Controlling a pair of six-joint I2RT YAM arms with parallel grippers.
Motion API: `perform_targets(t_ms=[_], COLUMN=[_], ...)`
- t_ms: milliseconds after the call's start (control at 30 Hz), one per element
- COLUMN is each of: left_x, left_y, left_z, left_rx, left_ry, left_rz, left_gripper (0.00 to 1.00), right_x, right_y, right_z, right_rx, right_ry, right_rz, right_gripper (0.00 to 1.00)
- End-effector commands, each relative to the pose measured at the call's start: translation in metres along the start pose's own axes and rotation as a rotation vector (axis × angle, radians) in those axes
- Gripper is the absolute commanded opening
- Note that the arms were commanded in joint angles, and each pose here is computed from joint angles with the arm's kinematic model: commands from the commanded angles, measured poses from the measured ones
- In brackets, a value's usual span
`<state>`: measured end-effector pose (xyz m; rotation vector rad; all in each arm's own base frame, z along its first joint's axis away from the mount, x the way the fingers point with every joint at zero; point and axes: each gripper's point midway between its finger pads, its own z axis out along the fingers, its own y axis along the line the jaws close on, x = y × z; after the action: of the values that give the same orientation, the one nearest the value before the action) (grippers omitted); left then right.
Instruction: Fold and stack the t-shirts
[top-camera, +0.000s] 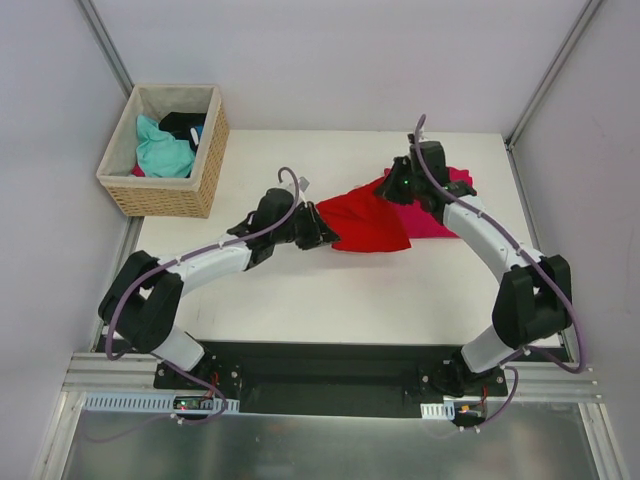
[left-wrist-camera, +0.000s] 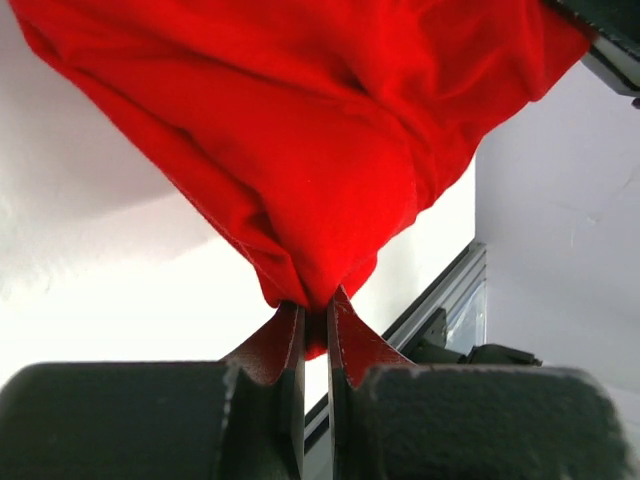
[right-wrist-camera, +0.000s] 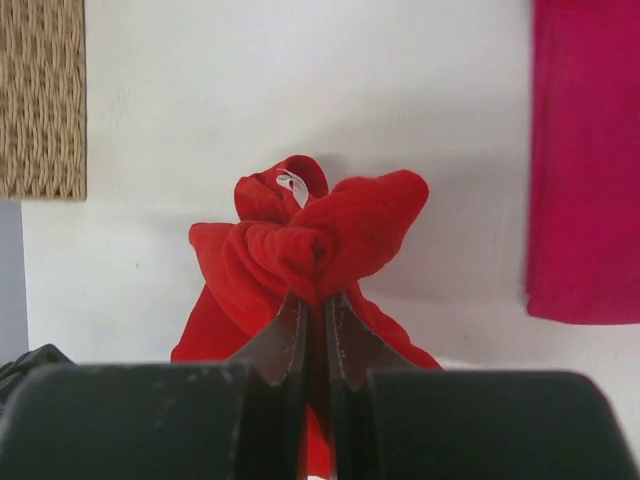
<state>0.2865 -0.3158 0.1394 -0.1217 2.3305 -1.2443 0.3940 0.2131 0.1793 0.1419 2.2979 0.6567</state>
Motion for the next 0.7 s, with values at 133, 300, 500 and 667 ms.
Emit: perform_targets(t_ms=[133,300,500,667], left_x=[-0.035,-0.048,-0.065,-0.081], left_y=[-0.031,-0.042,-0.055,-0.064], left_z=[0.021,0.033,0.057,0.086], left_rx=[0.06,0.081,0.115,0.127], left_ry=[-0.013,-0.018,-0.001,0.019], left_rz=[0.063,0.07,0.071,0.069], left_gripper=[0.0,0.0,0.0,0.0], right_x=[-0.086,-0.118,-0.15,-0.169], right_y=[-0.029,-0.056,-0.078,-0.089], right_z=[-0.049,-0.063,-0.071,-0.07], right_rx=[0.05,0.094,0.114,0.116], right_ry=[-0.186,-0.258,-0.307,-0.327], right_rz=[0.038,0.08,0.12,0.144], right_gripper=[0.01,0.0,0.0,0.0])
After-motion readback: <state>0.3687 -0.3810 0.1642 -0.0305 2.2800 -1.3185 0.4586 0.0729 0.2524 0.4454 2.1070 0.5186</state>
